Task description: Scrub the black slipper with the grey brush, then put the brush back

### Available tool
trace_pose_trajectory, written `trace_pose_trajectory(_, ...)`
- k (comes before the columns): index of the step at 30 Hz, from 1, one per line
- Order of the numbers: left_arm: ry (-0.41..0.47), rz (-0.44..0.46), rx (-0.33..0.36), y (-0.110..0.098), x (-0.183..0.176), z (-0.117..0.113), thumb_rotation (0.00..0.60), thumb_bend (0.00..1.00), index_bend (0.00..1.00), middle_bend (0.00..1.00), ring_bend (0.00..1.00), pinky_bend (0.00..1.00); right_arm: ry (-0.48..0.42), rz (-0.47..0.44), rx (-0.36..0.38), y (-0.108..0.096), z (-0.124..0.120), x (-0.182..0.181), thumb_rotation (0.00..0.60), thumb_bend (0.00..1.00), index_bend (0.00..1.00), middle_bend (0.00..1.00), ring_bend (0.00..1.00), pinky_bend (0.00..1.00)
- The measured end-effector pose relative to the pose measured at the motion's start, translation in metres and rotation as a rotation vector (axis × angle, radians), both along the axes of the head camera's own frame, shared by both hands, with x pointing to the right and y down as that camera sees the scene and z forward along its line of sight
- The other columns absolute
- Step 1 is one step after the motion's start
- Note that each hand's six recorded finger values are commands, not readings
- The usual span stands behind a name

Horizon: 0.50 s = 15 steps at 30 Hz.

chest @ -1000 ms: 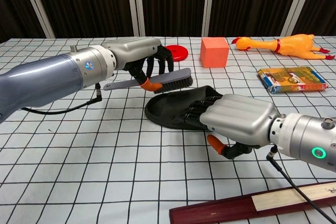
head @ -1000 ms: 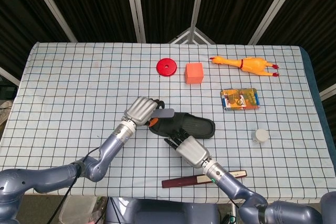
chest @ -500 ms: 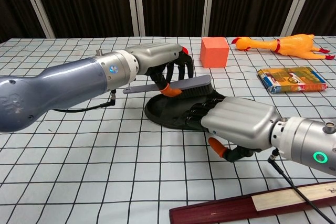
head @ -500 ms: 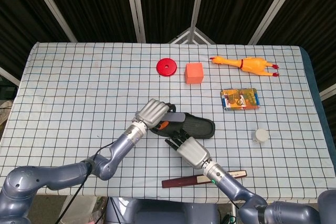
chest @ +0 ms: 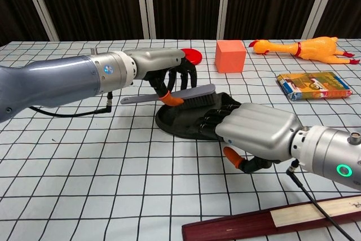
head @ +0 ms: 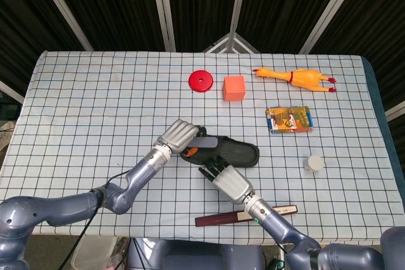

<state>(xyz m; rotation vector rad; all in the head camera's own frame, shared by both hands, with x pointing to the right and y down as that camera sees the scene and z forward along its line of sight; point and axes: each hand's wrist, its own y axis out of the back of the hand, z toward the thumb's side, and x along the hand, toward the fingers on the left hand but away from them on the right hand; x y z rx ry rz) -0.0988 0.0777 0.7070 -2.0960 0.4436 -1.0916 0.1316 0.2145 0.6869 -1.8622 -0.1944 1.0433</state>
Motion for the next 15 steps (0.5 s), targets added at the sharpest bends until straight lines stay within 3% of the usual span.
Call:
trace_pose_trajectory(9, -0.113, -0.014, -0.063, -0.004, -0.024, 0.002, 0.600, 0.51, 0.51, 0.59, 0.48, 0.56, -0.004, 0.004, -0.006, 0.002, 0.002, -0.002, 0.600, 0.81, 0.05, 0.10, 0.05, 0.13)
trace_pose_trajectory(15, -0.079, -0.002, -0.061, -0.001, -0.003, 0.000, 0.600, 0.50, 0.50, 0.59, 0.48, 0.56, -0.002, 0.004, -0.008, 0.002, 0.002, 0.000, 0.600, 0.81, 0.05, 0.10, 0.05, 0.13)
